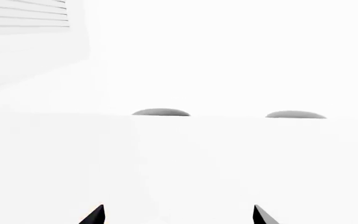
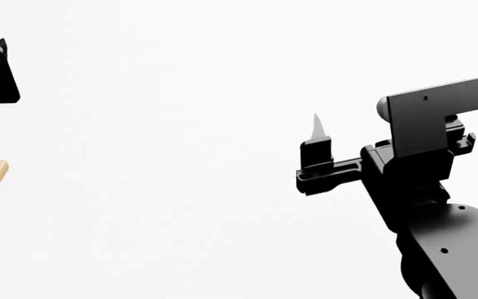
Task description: Place the cherry and the sweet potato on separate cutting boards.
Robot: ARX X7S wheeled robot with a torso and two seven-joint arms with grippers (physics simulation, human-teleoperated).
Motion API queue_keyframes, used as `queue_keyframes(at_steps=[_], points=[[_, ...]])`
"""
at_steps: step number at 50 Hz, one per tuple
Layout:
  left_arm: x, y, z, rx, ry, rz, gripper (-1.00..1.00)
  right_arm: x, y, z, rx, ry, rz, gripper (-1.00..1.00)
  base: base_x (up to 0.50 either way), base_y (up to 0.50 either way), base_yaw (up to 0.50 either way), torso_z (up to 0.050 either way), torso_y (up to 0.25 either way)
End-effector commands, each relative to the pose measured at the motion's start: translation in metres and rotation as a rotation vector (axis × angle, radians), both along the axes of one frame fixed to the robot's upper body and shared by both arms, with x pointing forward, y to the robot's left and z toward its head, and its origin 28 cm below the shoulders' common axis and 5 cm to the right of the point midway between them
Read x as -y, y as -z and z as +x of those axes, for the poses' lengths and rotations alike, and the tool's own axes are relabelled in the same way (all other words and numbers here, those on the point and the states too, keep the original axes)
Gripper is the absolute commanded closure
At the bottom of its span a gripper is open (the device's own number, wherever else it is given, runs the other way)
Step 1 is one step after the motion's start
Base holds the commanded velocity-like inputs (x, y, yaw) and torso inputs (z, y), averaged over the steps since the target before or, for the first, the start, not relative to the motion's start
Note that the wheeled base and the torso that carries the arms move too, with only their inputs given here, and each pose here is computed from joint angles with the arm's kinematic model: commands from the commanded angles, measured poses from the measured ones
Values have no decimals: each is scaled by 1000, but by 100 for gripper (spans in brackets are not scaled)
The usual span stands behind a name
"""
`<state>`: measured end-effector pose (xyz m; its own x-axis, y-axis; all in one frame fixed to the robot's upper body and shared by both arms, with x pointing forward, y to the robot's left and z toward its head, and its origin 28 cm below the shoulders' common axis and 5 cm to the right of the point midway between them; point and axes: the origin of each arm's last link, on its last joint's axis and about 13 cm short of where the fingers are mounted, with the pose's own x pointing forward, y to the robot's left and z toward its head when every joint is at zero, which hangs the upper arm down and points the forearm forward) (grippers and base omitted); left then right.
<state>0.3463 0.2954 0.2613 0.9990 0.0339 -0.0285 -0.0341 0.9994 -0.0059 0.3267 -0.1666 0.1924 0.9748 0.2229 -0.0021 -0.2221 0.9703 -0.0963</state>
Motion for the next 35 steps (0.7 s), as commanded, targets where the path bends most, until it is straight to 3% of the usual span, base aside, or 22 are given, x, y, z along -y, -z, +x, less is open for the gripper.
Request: queue_keyframes(at_steps=[1, 23, 30, 35], points=[[8, -1, -3, -3, 49, -19, -100, 2, 0, 0, 9, 15, 9, -100, 0, -500, 0, 0, 0], [12, 1, -5, -13, 65, -13, -100, 2, 1, 0, 15, 18, 14, -100, 0, -489, 0, 0, 0], [16, 1, -3, -6, 80, -20, -100, 0, -4, 3, 31, 44, 12, -100, 0, 0, 0, 0, 0], [20, -8, -1, 20, 91, -18, -100, -3, -23, 8, 107, 63, 5, -100, 0, 0, 0, 0, 0]])
